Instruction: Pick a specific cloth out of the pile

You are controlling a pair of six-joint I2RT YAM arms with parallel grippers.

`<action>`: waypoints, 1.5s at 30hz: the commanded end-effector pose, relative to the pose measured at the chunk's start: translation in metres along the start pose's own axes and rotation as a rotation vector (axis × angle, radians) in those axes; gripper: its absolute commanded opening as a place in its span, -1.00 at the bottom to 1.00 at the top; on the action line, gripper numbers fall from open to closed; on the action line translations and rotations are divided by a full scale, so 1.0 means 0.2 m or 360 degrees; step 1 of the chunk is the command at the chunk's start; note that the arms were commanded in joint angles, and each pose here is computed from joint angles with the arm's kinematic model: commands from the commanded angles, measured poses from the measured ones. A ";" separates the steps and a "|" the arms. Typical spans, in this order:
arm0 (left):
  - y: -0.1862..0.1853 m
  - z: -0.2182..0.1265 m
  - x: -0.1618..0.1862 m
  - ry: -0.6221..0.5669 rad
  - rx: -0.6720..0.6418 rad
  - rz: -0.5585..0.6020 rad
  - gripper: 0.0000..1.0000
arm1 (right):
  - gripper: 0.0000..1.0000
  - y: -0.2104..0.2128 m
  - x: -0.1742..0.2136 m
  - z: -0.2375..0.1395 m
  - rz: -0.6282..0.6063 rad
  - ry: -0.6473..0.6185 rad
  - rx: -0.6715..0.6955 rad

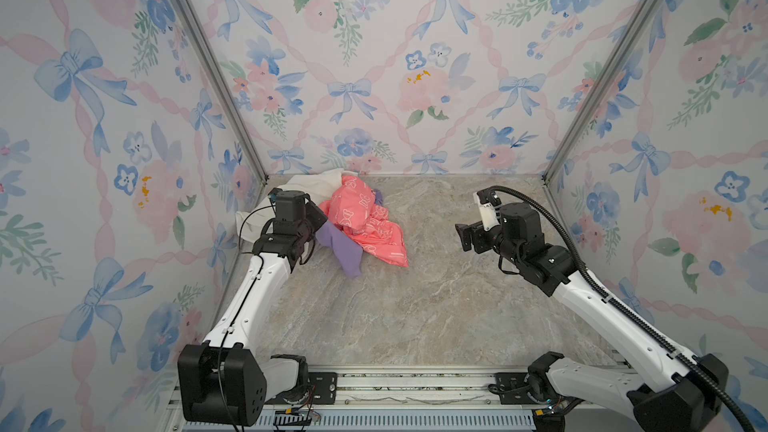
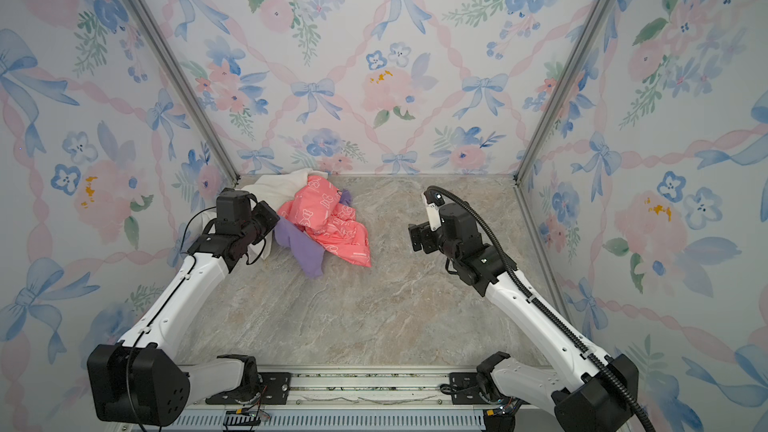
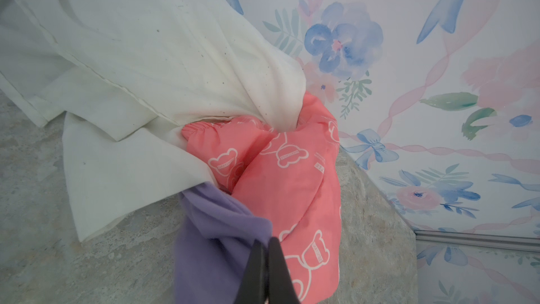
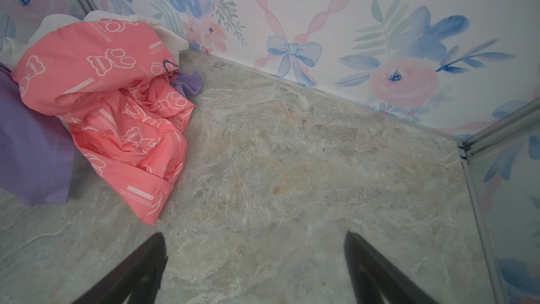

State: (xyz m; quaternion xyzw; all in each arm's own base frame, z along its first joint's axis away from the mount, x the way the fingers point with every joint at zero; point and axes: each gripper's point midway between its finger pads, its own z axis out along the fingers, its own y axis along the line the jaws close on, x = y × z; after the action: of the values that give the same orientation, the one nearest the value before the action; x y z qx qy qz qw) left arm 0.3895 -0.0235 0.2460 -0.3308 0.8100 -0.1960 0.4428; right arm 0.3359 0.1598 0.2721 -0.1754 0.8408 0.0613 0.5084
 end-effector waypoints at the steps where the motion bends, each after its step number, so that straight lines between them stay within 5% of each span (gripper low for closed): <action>1: -0.16 -0.16 -0.22 -0.0235 0.0135 0.0002 -1.00 | 0.94 -0.04 0.00 -0.01 0.0052 0.0013 0.0049; 28: -0.93 -0.73 -0.75 -0.0780 0.0941 0.0228 -1.00 | 0.94 0.10 -0.06 0.06 0.0081 0.0054 -0.0163; 45: -1.28 -1.08 -0.97 -0.0956 0.1517 0.0052 -1.00 | 0.94 0.14 -0.11 0.05 0.0079 0.0042 -0.0202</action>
State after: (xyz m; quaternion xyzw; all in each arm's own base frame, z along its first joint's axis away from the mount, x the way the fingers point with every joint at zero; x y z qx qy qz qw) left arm 0.3997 -0.0534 0.5789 -0.1608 0.5459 -0.3803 0.7291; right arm 0.3449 0.1897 0.2734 -0.1899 0.8475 0.1162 0.4818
